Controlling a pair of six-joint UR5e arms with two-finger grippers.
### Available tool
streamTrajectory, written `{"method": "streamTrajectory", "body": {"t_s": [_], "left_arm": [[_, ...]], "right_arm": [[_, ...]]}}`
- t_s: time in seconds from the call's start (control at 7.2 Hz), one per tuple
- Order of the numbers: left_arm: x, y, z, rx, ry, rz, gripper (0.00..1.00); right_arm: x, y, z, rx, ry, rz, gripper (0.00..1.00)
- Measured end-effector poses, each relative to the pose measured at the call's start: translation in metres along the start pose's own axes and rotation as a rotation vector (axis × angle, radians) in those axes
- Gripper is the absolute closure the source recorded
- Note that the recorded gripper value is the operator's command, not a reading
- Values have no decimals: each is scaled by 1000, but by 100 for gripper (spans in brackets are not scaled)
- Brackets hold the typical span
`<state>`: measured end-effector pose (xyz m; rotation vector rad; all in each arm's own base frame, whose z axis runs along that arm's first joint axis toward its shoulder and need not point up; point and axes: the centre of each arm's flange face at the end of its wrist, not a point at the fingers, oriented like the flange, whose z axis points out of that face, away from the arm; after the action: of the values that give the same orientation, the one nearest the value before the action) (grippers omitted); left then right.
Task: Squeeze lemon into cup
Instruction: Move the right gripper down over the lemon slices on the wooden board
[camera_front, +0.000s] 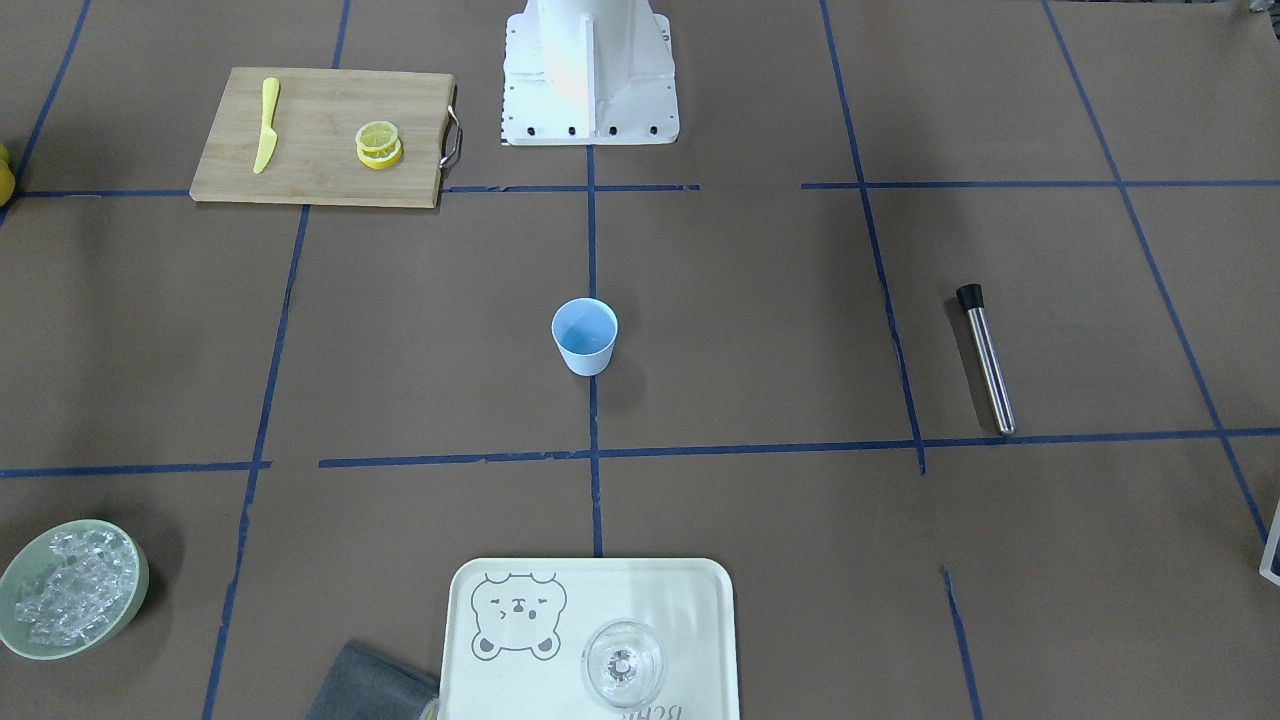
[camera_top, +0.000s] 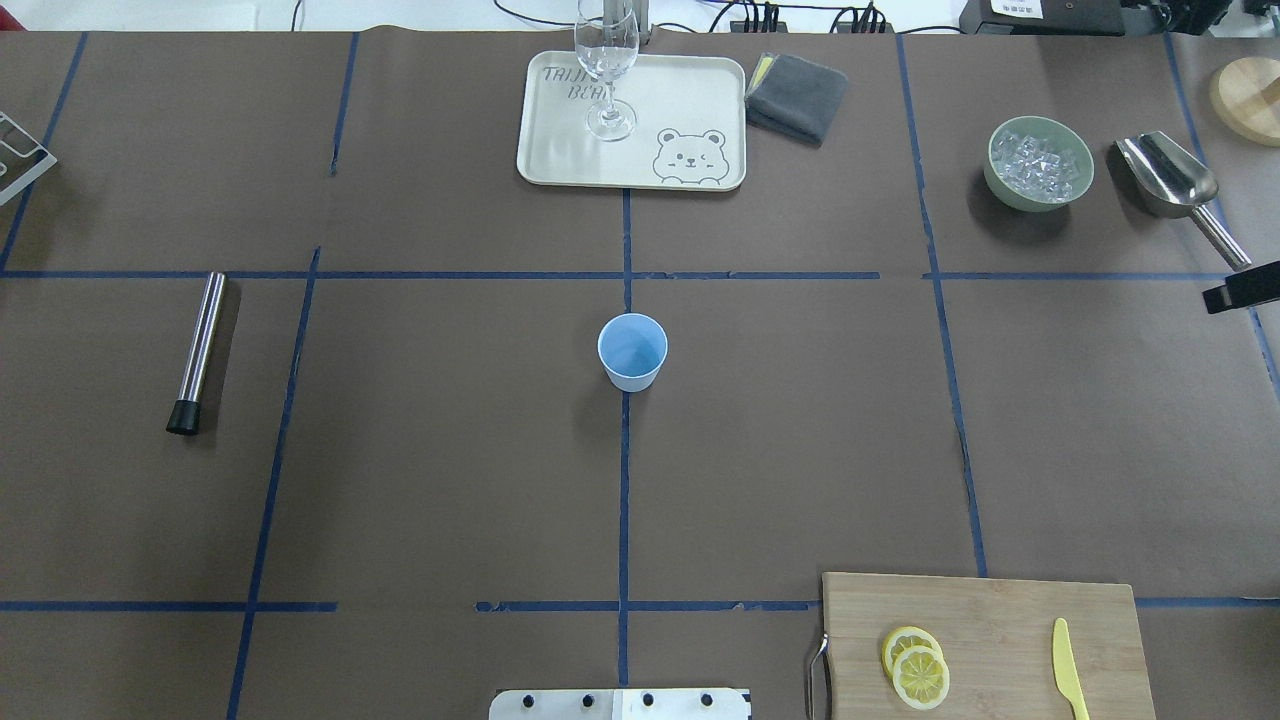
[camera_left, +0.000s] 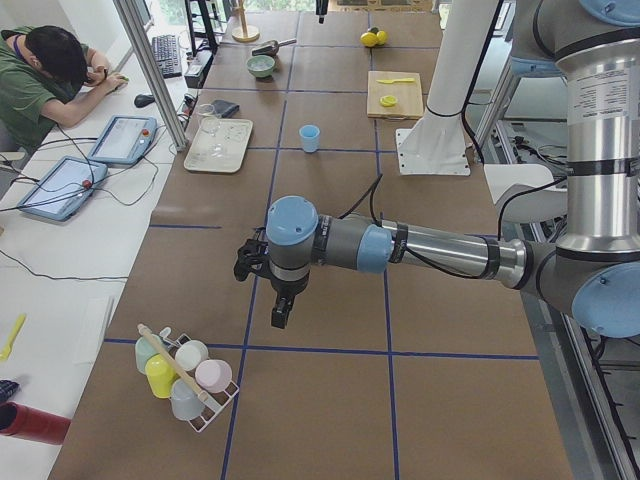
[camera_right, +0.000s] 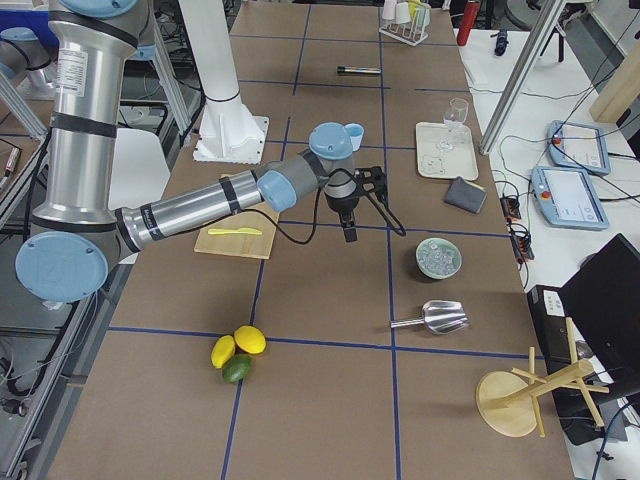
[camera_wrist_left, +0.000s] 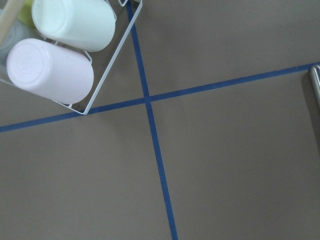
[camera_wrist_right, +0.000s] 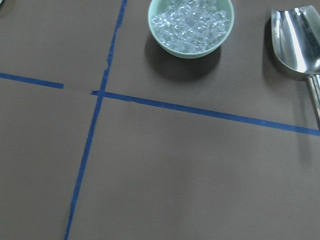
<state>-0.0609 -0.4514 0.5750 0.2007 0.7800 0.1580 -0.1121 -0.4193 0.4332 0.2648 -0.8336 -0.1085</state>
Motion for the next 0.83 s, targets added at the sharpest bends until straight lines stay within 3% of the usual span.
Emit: {"method": "streamTrajectory", "body": {"t_s": [0.28, 0.56, 0.83], "left_arm": [[2, -6, -2, 7, -4, 9, 0], [4, -8, -4, 10, -5, 12, 0], [4, -10, -4, 13, -5, 14, 0]], "right_arm": [[-102, 25, 34, -17, -3, 29, 0], [-188, 78, 66, -26, 5, 115, 0], [-245, 139, 98, -3, 33, 169, 0]]}}
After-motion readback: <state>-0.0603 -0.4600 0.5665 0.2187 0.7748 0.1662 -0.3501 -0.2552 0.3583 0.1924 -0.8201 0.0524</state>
